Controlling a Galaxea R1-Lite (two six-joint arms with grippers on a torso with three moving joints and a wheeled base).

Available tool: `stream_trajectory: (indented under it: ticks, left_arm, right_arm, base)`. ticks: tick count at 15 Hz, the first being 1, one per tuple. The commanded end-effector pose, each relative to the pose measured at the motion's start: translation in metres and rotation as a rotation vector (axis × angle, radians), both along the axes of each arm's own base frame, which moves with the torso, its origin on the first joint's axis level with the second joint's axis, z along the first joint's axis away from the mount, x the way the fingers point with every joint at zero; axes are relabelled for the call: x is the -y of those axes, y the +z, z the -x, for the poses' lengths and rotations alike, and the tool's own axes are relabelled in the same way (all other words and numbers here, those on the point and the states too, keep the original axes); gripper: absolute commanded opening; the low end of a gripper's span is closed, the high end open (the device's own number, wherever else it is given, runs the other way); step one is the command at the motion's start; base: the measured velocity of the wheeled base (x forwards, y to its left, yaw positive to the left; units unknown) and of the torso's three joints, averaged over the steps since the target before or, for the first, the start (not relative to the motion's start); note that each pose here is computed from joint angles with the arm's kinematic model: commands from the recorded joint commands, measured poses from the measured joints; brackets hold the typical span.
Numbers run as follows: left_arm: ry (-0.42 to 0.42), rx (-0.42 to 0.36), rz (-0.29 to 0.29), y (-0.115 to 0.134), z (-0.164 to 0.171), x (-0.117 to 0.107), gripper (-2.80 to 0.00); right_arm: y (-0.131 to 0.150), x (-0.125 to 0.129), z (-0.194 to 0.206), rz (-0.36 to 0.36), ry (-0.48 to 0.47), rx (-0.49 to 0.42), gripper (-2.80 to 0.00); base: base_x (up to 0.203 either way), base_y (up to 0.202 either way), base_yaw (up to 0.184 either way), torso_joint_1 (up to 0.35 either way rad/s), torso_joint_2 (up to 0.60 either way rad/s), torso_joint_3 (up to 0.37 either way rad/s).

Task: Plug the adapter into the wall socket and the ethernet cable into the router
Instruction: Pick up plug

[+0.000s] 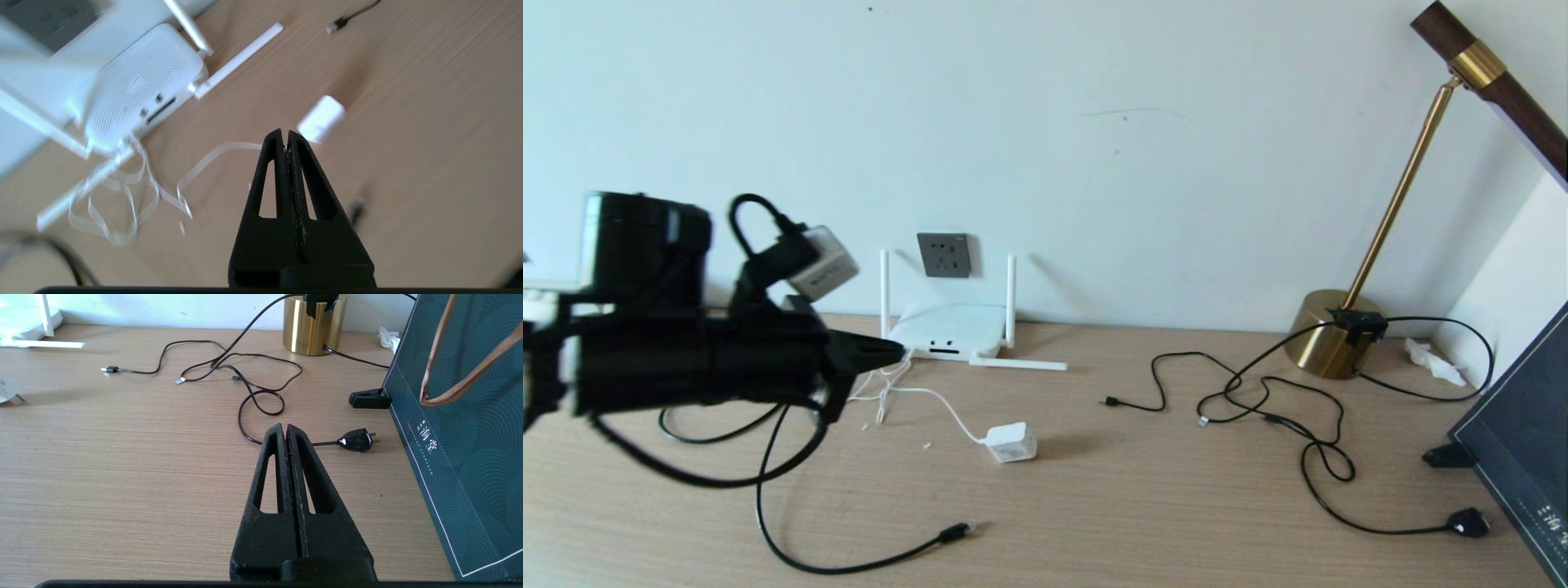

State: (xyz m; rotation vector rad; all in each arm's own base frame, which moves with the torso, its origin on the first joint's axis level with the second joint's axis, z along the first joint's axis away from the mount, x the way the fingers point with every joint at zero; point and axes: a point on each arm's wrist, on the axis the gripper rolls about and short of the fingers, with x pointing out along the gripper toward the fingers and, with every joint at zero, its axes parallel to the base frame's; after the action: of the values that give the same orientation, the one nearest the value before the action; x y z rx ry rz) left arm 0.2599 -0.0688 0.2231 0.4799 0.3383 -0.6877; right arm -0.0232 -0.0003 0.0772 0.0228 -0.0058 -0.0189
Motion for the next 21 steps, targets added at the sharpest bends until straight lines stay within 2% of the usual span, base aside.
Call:
stream_trajectory:
  ticks: [1,2,3,4,5,7,10,12,14,18,21]
  left_arm:
    - [-0.098,-0.108,-0.100,-0.060,-0.080,0.030,-2.80]
    - [-0.162,-0.062,-0.130,-0.062,-0.097,0.039,-2.80]
    - [-0.247,-0.024,-0.180,-0.065,-0.103,0.046,-0.86]
    - [-0.316,-0.030,-0.220,-0.066,-0.101,0.049,0.00]
    - [-0.378,-0.048,-0.251,-0.064,-0.098,0.052,0.00]
    - [-0.438,-0.030,-0.281,-0.056,-0.102,0.063,0.00]
    - [-0.557,0.027,-0.346,-0.067,-0.117,0.089,0.00]
    - [-0.600,-0.029,-0.357,-0.060,-0.100,0.094,0.00]
    - [-0.643,-0.101,-0.405,-0.050,-0.077,0.090,0.00]
    - [-0.603,-0.211,-0.488,-0.068,-0.067,0.078,0.00]
    - [-0.581,-0.236,-0.488,-0.082,-0.083,0.076,0.00]
  right_arm:
    - [0.000,0.000,0.000,0.000,0.001,0.001,-2.80]
    - [0.000,0.000,0.000,0.000,0.001,0.001,-2.80]
    - [0.000,0.000,0.000,0.000,0.001,0.001,-2.80]
    - [0.000,0.000,0.000,0.000,0.001,0.001,-2.80]
    - [0.000,0.000,0.000,0.000,0.001,0.001,-2.80]
    - [0.000,0.000,0.000,0.000,0.001,0.001,-2.80]
    - [0.000,0.000,0.000,0.000,0.001,0.001,-2.80]
    - [0.000,0.000,0.000,-0.001,0.001,0.001,-2.80]
    - [0.000,0.000,0.000,0.000,0.001,0.001,-2.80]
    - [0.000,0.000,0.000,-0.002,0.001,0.001,-2.80]
    - [0.000,0.000,0.000,-0.001,0.001,0.001,-2.80]
  base:
    - [0.000,0.000,0.000,0.000,0.00,0.000]
    - [0.000,0.000,0.000,0.000,0.00,0.000]
    - [0.000,0.000,0.000,0.000,0.00,0.000]
    - [0.000,0.000,0.000,0.000,0.00,0.000]
    - [0.000,0.000,0.000,0.000,0.00,0.000]
    - [0.000,0.000,0.000,0.000,0.00,0.000]
    - [0.000,0.000,0.000,0.000,0.00,0.000]
    - [0.000,0.000,0.000,0.000,0.00,0.000]
    - [0.000,0.000,0.000,0.000,0.00,0.000]
    - [0.000,0.000,0.000,0.000,0.00,0.000]
    - [0.000,0.000,0.000,0.000,0.00,0.000]
